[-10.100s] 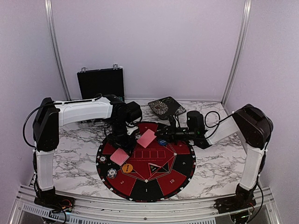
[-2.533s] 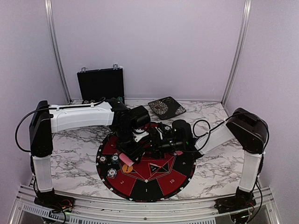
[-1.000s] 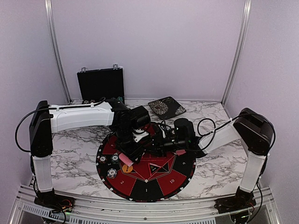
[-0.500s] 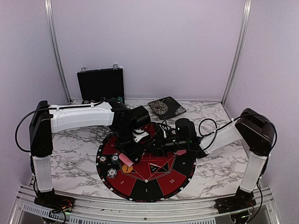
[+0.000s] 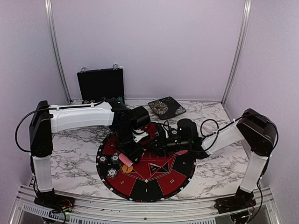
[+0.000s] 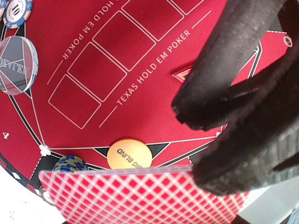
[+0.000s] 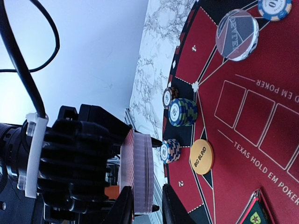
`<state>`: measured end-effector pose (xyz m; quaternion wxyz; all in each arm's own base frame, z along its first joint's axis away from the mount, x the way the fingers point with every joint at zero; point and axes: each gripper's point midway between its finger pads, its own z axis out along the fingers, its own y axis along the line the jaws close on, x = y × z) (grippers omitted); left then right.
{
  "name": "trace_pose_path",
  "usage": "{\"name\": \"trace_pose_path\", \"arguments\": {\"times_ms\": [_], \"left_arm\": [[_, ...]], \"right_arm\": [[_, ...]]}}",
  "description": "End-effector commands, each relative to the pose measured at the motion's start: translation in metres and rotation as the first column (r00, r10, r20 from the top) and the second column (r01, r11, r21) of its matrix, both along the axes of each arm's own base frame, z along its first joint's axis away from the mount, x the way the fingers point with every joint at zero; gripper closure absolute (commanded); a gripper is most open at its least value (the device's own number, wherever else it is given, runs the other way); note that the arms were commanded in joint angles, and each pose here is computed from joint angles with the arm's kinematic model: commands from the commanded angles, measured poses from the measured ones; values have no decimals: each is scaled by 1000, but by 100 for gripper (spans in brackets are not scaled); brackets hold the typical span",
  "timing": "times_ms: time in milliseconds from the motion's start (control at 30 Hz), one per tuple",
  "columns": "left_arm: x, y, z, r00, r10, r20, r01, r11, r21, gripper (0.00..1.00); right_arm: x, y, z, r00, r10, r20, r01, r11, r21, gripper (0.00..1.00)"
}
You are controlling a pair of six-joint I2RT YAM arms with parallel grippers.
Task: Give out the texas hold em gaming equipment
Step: Pick up the poker card from the face-down deck piles.
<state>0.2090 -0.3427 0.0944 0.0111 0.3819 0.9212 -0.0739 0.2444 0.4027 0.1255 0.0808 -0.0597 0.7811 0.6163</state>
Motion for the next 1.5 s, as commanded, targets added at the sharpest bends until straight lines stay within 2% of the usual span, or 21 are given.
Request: {"name": "trace_pose_path", "arguments": {"times_ms": [0, 233, 400, 967, 1467], "left_arm": [[-3, 6, 14, 1000, -10, 11, 10, 1000, -5, 61], [-2, 5, 13, 1000, -10, 11, 10, 1000, -5, 61], [-2, 4, 15, 1000, -11, 13, 11, 1000, -10, 61], [-1, 4, 18, 1000, -13, 18, 13, 1000, -12, 62], [-1, 6, 16, 1000, -10, 18, 10, 1000, -4, 63]], "right_arm": [[5, -3, 18, 999, -20, 35, 19, 999, 34, 79], [1, 4, 23, 999, 2, 48, -4, 999, 45, 67], [-3, 15, 20, 999, 30, 45, -32, 999, 39, 66], [-3, 18, 9, 999, 38, 32, -39, 999, 9, 79], [4, 7, 12, 999, 0, 49, 0, 1000, -8, 84]]}}
